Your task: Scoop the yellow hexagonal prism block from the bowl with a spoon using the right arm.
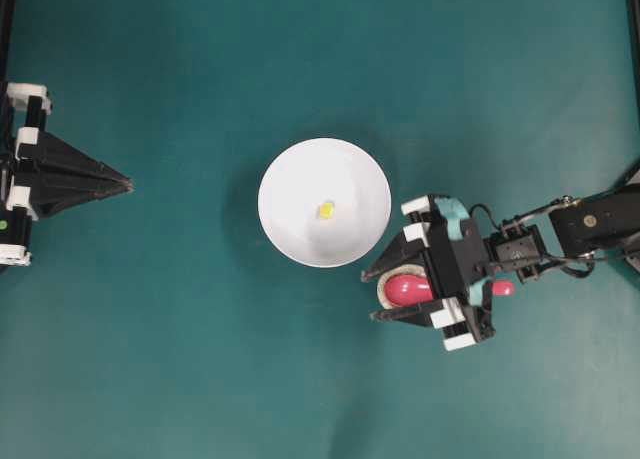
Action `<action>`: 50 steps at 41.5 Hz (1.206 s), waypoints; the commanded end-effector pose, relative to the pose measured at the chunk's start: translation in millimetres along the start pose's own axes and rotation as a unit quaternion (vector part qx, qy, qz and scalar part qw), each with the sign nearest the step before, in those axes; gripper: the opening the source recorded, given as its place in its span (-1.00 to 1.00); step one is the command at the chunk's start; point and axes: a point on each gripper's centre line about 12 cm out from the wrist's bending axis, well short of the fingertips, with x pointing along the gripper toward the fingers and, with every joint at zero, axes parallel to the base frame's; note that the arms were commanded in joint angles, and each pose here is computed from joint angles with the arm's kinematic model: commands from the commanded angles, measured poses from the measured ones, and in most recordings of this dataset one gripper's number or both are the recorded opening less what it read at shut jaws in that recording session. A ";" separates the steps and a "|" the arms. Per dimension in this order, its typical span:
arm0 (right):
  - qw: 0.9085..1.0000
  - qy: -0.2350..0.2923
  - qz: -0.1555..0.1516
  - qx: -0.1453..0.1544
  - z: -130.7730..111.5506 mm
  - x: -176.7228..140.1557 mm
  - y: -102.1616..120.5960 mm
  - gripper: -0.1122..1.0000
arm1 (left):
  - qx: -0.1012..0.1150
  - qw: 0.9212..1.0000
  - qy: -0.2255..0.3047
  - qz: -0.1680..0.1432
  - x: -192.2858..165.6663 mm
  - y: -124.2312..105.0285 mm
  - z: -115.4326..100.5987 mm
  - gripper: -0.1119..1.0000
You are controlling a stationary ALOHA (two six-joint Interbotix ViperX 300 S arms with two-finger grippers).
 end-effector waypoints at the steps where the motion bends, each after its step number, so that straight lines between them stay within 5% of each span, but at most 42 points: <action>1: 0.999 -0.029 -0.005 0.018 14.4 -4.7 -1.7 0.25 | 0.001 1.000 -0.005 0.000 1.5 0.0 3.9 -0.80; 14: 0.992 -0.037 -0.044 0.109 15.0 -6.0 -15.2 0.24 | -0.002 1.000 -0.005 0.000 1.5 0.0 3.9 -0.80; 27: 0.988 -0.032 -0.056 0.143 10.8 -14.5 -17.2 0.24 | -0.002 1.000 -0.005 -0.001 1.5 -0.3 4.0 -0.80; 50: 0.980 -0.095 -0.058 0.166 -11.4 -95.5 -11.5 0.23 | -0.003 1.000 -0.015 0.000 0.5 0.0 7.7 -0.80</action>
